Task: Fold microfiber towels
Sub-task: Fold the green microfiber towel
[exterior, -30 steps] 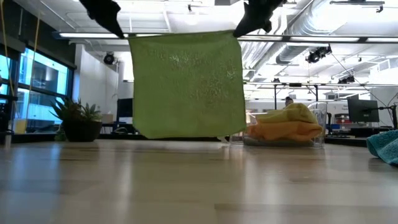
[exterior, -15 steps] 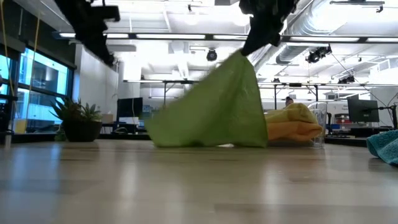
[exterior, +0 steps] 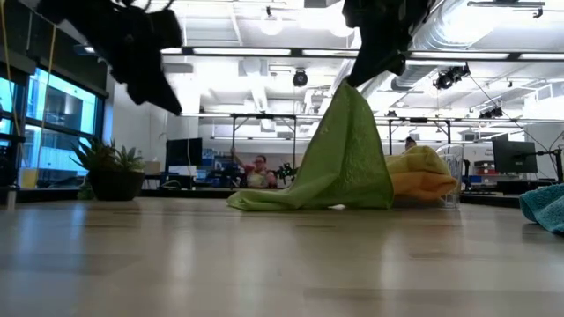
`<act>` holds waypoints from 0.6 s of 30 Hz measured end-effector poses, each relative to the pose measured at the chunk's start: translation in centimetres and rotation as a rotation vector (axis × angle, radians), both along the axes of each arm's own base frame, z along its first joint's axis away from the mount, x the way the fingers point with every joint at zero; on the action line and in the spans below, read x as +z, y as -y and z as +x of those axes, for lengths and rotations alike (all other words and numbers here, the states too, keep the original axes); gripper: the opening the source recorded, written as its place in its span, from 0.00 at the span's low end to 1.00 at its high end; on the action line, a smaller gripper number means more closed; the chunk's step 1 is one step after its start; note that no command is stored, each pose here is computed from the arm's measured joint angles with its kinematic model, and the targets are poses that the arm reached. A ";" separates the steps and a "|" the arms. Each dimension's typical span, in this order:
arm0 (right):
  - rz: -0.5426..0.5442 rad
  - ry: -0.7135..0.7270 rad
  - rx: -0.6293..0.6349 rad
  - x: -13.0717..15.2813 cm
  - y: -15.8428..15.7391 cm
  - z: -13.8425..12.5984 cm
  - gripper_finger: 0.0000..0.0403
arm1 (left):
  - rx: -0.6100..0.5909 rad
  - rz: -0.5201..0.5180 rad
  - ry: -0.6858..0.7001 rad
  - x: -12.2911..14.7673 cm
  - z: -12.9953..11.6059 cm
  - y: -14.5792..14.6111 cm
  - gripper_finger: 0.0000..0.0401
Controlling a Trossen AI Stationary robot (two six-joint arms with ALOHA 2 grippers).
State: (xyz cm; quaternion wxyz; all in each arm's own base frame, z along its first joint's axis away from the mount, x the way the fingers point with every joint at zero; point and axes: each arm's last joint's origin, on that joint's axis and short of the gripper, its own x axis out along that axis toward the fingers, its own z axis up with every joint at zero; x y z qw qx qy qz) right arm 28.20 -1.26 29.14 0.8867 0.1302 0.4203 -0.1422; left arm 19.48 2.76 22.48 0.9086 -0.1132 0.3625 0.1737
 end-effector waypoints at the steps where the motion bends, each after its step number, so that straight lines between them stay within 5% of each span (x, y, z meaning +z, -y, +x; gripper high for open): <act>1: 0.000 0.001 -0.001 0.0 0.0 0.0 0.00 | -0.007 -0.001 0.001 -0.2 0.6 0.0 0.10; 9: -0.001 0.004 -0.001 0.0 0.0 0.0 0.00 | -0.114 -0.038 -0.149 -3.2 5.6 -2.3 0.46; 13: -0.002 0.004 -0.001 0.0 0.0 0.0 0.00 | -0.258 0.186 -0.227 -4.5 8.2 -3.5 0.59; 18: -0.003 0.004 -0.001 0.0 0.0 0.0 0.00 | -0.364 0.404 -0.380 -6.4 10.3 -5.2 0.61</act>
